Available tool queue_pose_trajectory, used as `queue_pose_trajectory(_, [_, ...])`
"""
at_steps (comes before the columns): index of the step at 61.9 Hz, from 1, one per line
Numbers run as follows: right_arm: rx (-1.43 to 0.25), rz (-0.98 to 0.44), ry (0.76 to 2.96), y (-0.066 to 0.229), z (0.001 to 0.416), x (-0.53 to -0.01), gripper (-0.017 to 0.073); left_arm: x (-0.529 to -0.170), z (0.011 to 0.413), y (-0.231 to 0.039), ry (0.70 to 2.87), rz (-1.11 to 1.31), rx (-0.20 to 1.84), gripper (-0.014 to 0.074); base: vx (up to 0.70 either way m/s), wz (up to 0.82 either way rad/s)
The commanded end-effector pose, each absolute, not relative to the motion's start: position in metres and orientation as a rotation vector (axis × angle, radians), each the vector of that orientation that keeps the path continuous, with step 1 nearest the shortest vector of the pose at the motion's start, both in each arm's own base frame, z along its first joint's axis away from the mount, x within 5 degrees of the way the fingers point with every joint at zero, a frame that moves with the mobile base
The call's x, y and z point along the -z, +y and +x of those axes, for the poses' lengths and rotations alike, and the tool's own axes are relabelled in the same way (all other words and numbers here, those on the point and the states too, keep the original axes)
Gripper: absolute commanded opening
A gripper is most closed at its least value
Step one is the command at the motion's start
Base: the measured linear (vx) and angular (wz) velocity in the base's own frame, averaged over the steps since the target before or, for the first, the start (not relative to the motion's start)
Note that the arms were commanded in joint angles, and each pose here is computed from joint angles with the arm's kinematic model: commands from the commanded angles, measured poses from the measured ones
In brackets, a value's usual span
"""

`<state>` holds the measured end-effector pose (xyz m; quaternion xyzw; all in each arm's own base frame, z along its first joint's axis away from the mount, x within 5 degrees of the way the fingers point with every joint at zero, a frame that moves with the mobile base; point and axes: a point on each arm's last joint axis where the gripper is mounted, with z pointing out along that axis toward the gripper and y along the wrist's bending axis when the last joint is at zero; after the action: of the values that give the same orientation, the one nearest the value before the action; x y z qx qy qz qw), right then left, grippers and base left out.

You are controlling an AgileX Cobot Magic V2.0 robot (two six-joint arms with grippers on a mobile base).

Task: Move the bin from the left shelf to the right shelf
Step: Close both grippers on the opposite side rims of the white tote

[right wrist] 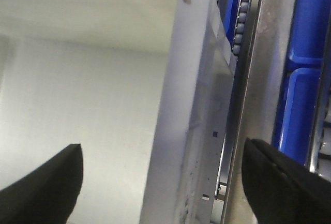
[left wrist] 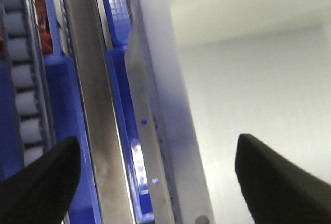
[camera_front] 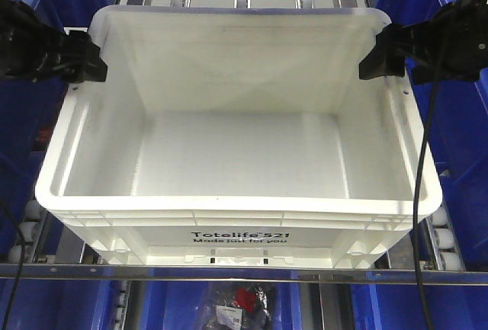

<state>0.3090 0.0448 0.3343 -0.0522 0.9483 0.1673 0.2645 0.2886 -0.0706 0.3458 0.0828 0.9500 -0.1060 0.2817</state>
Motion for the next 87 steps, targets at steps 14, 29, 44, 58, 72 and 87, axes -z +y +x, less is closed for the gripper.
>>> queue_pose_trajectory(14, [-0.471, -0.139, 2.533, 0.045, 0.316, -0.340, 0.0594, -0.342, 0.302, -0.080, 2.538, 0.198, 0.369, 0.0585, 0.00, 0.00])
queue_pose_trajectory(29, [-0.475, -0.138, 2.559, 0.046, 0.320, -0.333, 0.0594, -0.336, 0.307, -0.081, 2.556, 0.196, 0.368, 0.0585, 0.00, 0.00])
queue_pose_trajectory(44, [-0.472, -0.144, 2.562, 0.046, 0.323, -0.329, 0.0594, -0.333, 0.310, -0.082, 2.563, 0.195, 0.367, 0.0585, 0.00, 0.00])
queue_pose_trajectory(58, [-0.472, -0.145, 2.563, 0.046, 0.324, -0.328, 0.0594, -0.333, 0.310, -0.082, 2.558, 0.194, 0.367, 0.0585, 0.00, 0.00])
queue_pose_trajectory(72, [-0.476, -0.149, 2.559, 0.046, 0.324, -0.328, 0.0594, -0.333, 0.310, -0.082, 2.557, 0.194, 0.367, 0.0585, 0.00, 0.00])
queue_pose_trajectory(87, [-0.591, -0.138, 2.514, 0.053, 0.325, -0.332, 0.0593, -0.333, 0.310, -0.084, 2.556, 0.182, 0.399, 0.0585, 0.00, 0.00])
